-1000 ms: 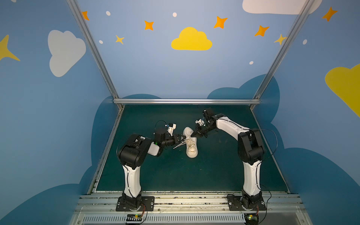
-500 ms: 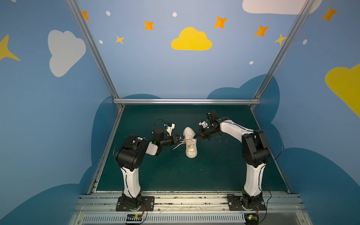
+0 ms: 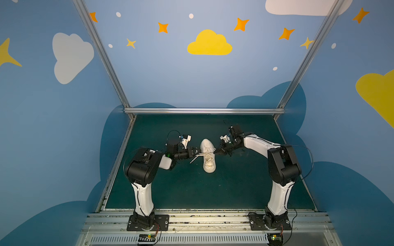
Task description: Tie the shoes
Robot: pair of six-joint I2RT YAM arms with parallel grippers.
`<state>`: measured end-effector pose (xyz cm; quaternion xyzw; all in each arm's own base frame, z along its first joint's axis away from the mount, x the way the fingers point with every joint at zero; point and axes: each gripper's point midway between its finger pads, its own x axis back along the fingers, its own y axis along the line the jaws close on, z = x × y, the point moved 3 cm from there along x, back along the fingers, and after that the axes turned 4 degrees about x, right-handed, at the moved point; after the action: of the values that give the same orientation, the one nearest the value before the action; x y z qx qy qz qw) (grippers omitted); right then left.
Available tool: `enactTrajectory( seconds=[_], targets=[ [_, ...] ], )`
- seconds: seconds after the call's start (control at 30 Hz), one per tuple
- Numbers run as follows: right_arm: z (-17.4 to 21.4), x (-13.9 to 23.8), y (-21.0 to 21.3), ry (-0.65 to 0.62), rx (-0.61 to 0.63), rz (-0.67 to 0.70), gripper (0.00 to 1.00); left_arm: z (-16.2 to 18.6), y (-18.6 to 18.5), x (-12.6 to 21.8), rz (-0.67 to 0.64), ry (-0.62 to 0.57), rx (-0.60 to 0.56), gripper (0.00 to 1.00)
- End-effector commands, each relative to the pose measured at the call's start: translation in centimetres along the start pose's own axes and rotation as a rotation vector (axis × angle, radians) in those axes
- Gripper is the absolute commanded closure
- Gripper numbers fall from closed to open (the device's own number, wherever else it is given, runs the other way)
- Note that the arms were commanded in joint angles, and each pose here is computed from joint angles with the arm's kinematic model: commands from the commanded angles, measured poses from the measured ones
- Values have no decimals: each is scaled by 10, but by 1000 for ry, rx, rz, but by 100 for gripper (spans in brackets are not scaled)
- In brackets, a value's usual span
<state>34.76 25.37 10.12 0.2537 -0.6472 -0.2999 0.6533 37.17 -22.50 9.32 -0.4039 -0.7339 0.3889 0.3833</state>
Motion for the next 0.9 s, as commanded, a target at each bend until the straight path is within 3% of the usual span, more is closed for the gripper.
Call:
enactTrajectory(
  seconds=[0.0, 0.27, 0.87],
  targets=[
    [-10, 17, -19, -111, -51, 72, 100, -22, 2, 14, -28, -67, -35, 97],
    [-12, 27, -24, -183, -62, 100, 100, -24, -1, 20, -39, -72, -50, 97],
    [-6, 32, -45, -192, -89, 133, 100, -22, 8, 29, -57, -87, -30, 97]
  ],
)
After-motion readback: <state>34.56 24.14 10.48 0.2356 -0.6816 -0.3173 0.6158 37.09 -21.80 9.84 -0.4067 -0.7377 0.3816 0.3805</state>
